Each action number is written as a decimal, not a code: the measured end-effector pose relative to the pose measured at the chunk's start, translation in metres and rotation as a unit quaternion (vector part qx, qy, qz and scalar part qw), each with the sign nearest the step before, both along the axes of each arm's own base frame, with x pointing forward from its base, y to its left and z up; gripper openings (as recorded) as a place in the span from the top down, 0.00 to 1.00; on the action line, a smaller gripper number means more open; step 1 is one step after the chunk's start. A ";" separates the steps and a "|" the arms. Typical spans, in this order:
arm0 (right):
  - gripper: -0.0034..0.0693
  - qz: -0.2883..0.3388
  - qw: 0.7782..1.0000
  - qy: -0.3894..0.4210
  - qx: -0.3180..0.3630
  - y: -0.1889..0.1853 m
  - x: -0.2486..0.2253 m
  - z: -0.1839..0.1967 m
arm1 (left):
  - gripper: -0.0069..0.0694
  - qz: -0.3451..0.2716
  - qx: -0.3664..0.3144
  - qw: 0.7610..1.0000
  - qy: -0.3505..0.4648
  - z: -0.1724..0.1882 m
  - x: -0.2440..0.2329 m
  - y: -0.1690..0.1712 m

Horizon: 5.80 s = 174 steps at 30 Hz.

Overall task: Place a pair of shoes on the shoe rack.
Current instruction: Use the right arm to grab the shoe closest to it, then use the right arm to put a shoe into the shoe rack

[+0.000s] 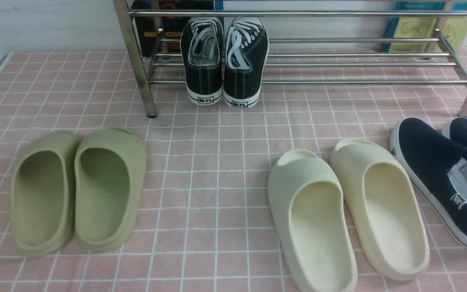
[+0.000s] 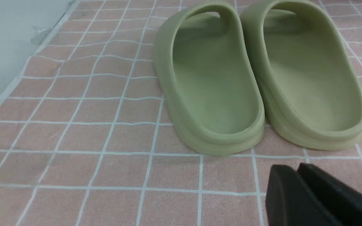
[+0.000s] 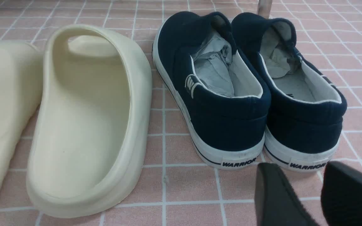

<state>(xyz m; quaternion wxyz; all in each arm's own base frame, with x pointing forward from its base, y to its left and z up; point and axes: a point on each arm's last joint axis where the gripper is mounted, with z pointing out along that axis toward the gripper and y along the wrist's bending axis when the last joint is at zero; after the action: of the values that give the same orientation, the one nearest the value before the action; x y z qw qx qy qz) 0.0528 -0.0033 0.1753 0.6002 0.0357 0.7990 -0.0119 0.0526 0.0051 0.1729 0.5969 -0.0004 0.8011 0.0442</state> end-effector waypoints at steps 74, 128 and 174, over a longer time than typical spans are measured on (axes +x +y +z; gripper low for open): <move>0.62 0.009 0.843 -0.052 0.535 0.023 0.002 0.017 | 0.72 0.000 0.001 1.000 0.000 0.000 0.000 0.000; 0.91 0.124 0.847 0.514 -0.047 0.018 0.273 0.032 | 0.65 0.000 0.004 1.000 0.000 0.000 0.000 0.000; 0.85 0.150 0.938 0.299 -0.088 0.097 0.470 0.099 | 0.60 0.000 0.004 1.000 0.001 0.000 0.000 0.000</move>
<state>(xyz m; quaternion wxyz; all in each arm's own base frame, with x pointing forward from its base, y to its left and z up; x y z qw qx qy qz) 0.5231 0.0935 0.2747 0.3296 -0.1426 0.9333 -0.0015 0.0526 0.0054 0.1728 0.5963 0.0020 0.8013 0.0480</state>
